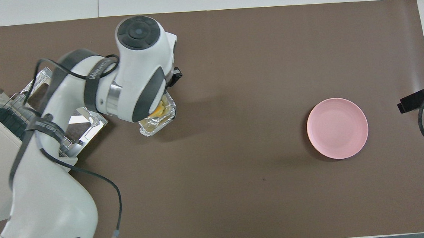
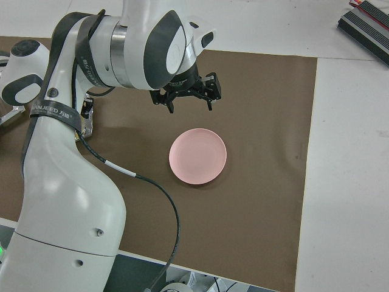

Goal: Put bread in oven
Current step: 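Grasp and lift the foil tray with the left gripper, then carry the tray with the left gripper into the open toaster oven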

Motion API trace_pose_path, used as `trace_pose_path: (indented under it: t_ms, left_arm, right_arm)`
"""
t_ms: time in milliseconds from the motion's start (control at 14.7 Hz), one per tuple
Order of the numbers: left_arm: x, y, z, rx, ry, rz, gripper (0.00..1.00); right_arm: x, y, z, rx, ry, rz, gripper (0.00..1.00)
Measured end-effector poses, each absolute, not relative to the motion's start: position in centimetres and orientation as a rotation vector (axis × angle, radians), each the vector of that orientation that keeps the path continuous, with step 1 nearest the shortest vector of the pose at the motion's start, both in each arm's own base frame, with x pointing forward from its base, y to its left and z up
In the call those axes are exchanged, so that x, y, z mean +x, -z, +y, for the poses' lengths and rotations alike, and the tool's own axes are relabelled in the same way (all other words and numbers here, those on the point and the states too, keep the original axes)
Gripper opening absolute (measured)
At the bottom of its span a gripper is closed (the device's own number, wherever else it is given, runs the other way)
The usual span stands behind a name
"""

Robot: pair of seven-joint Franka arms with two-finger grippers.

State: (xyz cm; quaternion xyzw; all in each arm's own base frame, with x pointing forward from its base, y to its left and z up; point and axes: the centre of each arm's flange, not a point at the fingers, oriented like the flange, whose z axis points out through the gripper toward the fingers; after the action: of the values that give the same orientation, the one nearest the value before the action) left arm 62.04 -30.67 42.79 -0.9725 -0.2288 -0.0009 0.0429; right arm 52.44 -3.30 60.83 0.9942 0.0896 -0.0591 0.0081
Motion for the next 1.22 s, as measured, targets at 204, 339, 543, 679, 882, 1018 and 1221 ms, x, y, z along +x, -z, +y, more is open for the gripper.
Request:
trace_pose_path:
  t_ms: [204,339,543,679,882,1018,1221]
  left_arm:
    - [65.1,-45.1,-20.4,-2.863,0.021,-0.910,0.01]
    - [66.2,-45.6,-15.5,-2.789,0.050,-1.006,0.01]
    - [66.7,-45.6,-10.8,-2.702,0.066,-1.026,0.01]
    - [66.6,-44.8,-8.1,-2.662,0.023,-1.052,0.01]
    - [66.5,-43.9,-4.4,-2.641,-0.036,-1.061,0.01]
    - [66.0,-43.7,-3.4,-2.620,-0.076,-1.076,0.01]
    - [64.8,-43.1,-1.7,-2.564,-0.178,-1.101,0.01]
  right_arm:
    - [52.5,-60.8,-3.1,3.107,0.185,0.285,1.00]
    - [52.5,-60.8,-3.1,3.106,0.185,0.286,1.00]
    - [52.5,-60.8,-3.1,3.106,0.185,0.286,1.00]
    - [52.5,-60.8,-3.1,3.106,0.185,0.286,1.00]
    - [52.5,-60.8,-3.1,3.106,0.185,0.286,1.00]
    - [52.5,-60.8,-3.1,3.106,0.185,0.286,1.00]
    - [52.5,-60.8,-3.1,3.106,0.185,0.286,1.00]
